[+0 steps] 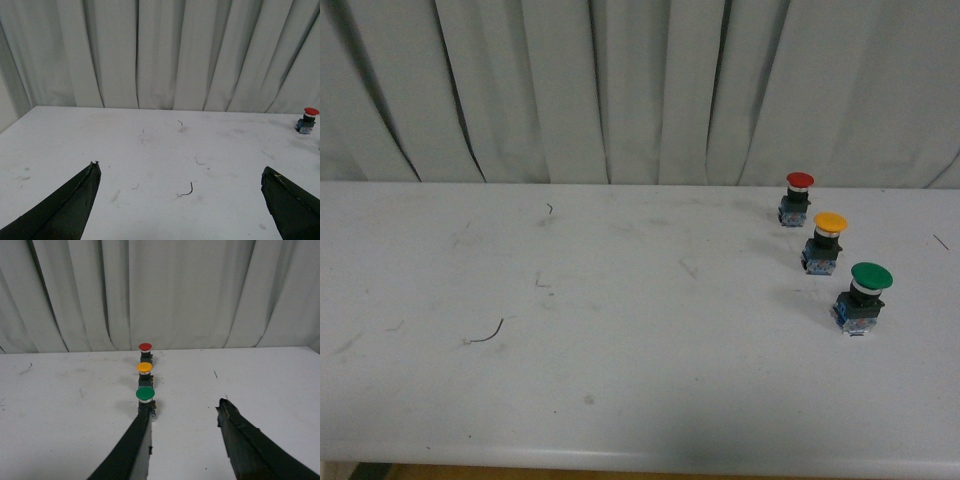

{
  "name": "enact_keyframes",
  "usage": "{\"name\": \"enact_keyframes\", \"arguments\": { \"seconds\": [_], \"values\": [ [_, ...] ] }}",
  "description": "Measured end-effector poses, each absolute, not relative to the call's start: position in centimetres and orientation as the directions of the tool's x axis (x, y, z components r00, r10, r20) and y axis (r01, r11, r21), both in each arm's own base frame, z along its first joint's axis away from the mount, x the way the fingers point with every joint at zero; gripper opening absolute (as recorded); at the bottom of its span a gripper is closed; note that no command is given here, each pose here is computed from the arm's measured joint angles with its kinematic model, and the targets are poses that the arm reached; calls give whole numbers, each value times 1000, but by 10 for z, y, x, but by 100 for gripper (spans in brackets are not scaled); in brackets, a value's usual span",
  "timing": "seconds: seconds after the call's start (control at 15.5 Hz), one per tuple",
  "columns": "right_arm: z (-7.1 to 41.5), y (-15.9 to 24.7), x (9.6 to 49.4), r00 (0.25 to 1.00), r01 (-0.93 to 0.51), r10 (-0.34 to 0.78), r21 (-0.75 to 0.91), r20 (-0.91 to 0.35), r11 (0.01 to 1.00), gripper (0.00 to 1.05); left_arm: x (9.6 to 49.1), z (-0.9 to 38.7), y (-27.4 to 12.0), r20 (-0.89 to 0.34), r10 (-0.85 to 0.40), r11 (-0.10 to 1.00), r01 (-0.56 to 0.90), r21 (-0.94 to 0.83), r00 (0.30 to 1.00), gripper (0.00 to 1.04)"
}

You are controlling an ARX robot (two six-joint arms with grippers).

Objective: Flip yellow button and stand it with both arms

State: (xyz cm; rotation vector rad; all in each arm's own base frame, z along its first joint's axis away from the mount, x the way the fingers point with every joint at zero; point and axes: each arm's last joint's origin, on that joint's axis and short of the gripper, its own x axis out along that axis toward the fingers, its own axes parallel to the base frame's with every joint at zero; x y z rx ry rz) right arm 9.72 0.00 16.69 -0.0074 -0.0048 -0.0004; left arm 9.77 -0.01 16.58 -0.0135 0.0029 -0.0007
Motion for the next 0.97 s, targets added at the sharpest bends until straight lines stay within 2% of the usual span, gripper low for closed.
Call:
{"name": "enact_keyframes", "arguments": {
  "seconds": [0.32, 0.39, 0.97],
  "values": [
    [167, 0, 97, 1000, 0, 0, -7, 4, 1000, 100, 98, 166, 0, -3, -1, 1000, 1, -14, 1000, 98],
    [167, 0, 97, 1000, 0, 0, -7, 4, 1000, 97, 98, 166, 0, -3, -1, 1000, 1, -14, 1000, 98],
    [167, 0, 97, 1000, 0, 0, -7, 5, 1000, 98, 98, 166, 0, -3, -1, 1000, 1, -14, 1000, 98]
  ]
}}
